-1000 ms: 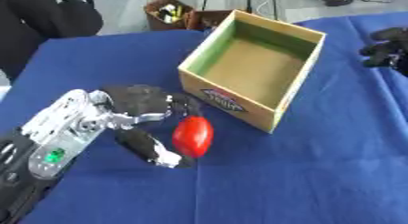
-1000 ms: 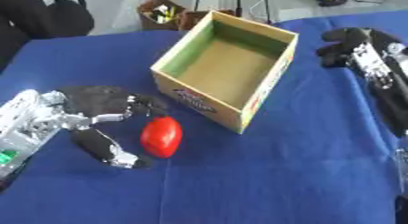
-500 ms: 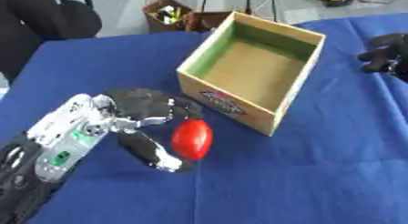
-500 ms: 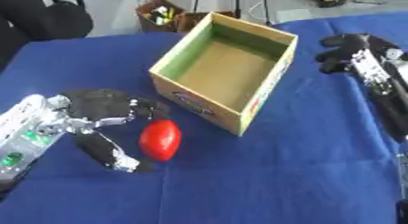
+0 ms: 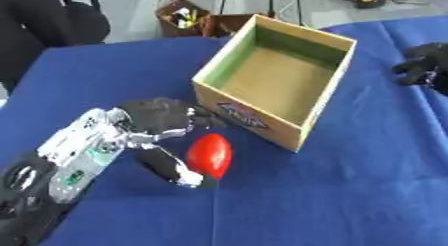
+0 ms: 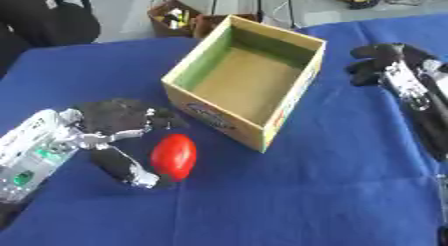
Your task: Pick up objects on the table and place them in the box.
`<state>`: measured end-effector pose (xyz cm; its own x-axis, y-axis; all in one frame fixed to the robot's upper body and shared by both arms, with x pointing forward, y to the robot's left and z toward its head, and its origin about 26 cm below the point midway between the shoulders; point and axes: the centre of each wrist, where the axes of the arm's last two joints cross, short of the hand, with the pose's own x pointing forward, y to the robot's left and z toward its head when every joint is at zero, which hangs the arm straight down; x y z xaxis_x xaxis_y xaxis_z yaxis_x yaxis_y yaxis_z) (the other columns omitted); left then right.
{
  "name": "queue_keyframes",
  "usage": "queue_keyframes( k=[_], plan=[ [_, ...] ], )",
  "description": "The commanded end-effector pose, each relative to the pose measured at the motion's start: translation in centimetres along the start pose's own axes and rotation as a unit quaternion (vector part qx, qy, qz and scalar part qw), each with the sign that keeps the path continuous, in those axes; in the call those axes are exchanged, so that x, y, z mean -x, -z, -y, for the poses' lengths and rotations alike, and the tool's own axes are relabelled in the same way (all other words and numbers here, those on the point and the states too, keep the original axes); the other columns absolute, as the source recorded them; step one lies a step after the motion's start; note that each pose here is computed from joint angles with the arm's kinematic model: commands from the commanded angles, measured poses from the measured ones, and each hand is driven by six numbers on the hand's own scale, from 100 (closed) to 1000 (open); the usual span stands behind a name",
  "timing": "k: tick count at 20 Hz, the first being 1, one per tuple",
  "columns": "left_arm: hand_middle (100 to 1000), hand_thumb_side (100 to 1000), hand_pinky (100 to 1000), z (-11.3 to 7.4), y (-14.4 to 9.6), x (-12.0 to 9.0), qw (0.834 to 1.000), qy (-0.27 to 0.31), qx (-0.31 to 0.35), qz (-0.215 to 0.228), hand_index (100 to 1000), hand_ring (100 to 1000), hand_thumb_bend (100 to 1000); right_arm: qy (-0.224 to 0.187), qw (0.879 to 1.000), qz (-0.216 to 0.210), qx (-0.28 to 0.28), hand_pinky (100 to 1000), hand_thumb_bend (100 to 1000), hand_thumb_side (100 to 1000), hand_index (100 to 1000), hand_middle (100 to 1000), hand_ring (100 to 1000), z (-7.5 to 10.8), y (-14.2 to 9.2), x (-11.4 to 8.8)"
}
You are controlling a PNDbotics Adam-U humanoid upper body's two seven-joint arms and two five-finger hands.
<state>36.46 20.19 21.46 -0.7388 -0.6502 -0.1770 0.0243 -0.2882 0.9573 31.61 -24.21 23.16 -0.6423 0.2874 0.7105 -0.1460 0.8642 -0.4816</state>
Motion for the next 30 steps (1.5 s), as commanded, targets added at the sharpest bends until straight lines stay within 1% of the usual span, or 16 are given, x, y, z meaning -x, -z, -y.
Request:
queue_keyframes(
  k=[1,6,9,12,15,17,20,21,22,24,25,26,27,28,29,30],
  plan=[
    [849,909,585,-0.8,-0.2,0.6,1.000,0.014,-0.009,-0.008,1000,805,562,-0.010,1.000,0.013,-0.004,727,100,831,754,490,748,0.5,0.3,-0.6],
    [847,902,586,-0.6,0.1,0.9,1.000,0.019,0.001,0.000,1000,803,575,-0.011,1.000,0.013,-0.007,727,100,833,754,490,749,0.5,0.3,-0.6],
    [855,899,586,-0.1,0.3,1.0,0.999,0.023,0.021,0.009,1000,798,597,-0.012,1.000,0.013,-0.008,728,100,834,754,490,749,0.6,0.3,-0.6],
    [863,880,570,0.1,0.4,1.1,0.999,0.024,0.038,0.016,1000,786,594,-0.012,1.000,0.012,-0.008,728,100,835,755,490,749,0.6,0.3,-0.5],
    [860,864,558,0.1,0.5,1.3,0.999,0.024,0.045,0.017,1000,775,581,-0.012,1.000,0.012,-0.010,728,100,835,755,490,749,0.6,0.3,-0.5],
    [845,845,534,0.2,0.5,1.4,0.998,0.023,0.048,0.014,1000,754,567,-0.012,1.000,0.011,-0.011,729,100,836,755,490,750,0.6,0.3,-0.5],
    [792,813,484,0.3,0.5,1.6,0.999,0.022,0.046,0.010,1000,710,519,-0.012,1.000,0.011,-0.010,729,100,837,755,490,750,0.6,0.3,-0.5],
    [745,785,440,0.2,0.6,1.6,0.999,0.022,0.042,0.008,999,674,486,-0.012,1.000,0.010,-0.011,729,100,838,755,490,750,0.6,0.3,-0.5],
    [721,766,406,0.2,0.6,1.6,0.999,0.021,0.036,0.007,989,650,466,-0.011,1.000,0.010,-0.012,729,100,838,755,490,750,0.6,0.3,-0.5],
    [647,682,279,0.0,0.6,1.6,1.000,0.019,0.019,0.002,960,570,412,-0.011,1.000,0.010,-0.012,730,100,837,755,490,750,0.6,0.3,-0.5],
    [624,649,229,0.0,0.6,1.6,1.000,0.019,0.011,-0.002,950,536,392,-0.011,1.000,0.010,-0.012,730,100,838,755,490,750,0.6,0.3,-0.5],
    [615,631,200,0.0,0.6,1.6,1.000,0.018,0.005,-0.005,946,514,379,-0.011,1.000,0.010,-0.012,730,100,838,755,490,750,0.6,0.3,-0.5],
    [612,605,130,0.1,0.6,1.6,1.000,0.017,0.002,-0.006,941,467,371,-0.011,1.000,0.010,-0.012,730,100,839,755,490,750,0.6,0.3,-0.5],
    [609,596,102,0.2,0.7,1.6,1.000,0.017,0.002,-0.007,938,451,368,-0.011,1.000,0.010,-0.013,730,100,840,755,490,750,0.6,0.3,-0.5],
    [601,574,100,0.2,0.7,1.6,1.000,0.016,0.003,-0.008,929,403,347,-0.011,1.000,0.010,-0.013,730,100,839,756,490,750,0.6,0.3,-0.5],
    [587,557,100,0.3,0.8,1.6,1.000,0.014,0.004,-0.008,919,395,333,-0.011,1.000,0.010,-0.013,730,100,839,756,490,750,0.6,0.3,-0.5]
  ],
)
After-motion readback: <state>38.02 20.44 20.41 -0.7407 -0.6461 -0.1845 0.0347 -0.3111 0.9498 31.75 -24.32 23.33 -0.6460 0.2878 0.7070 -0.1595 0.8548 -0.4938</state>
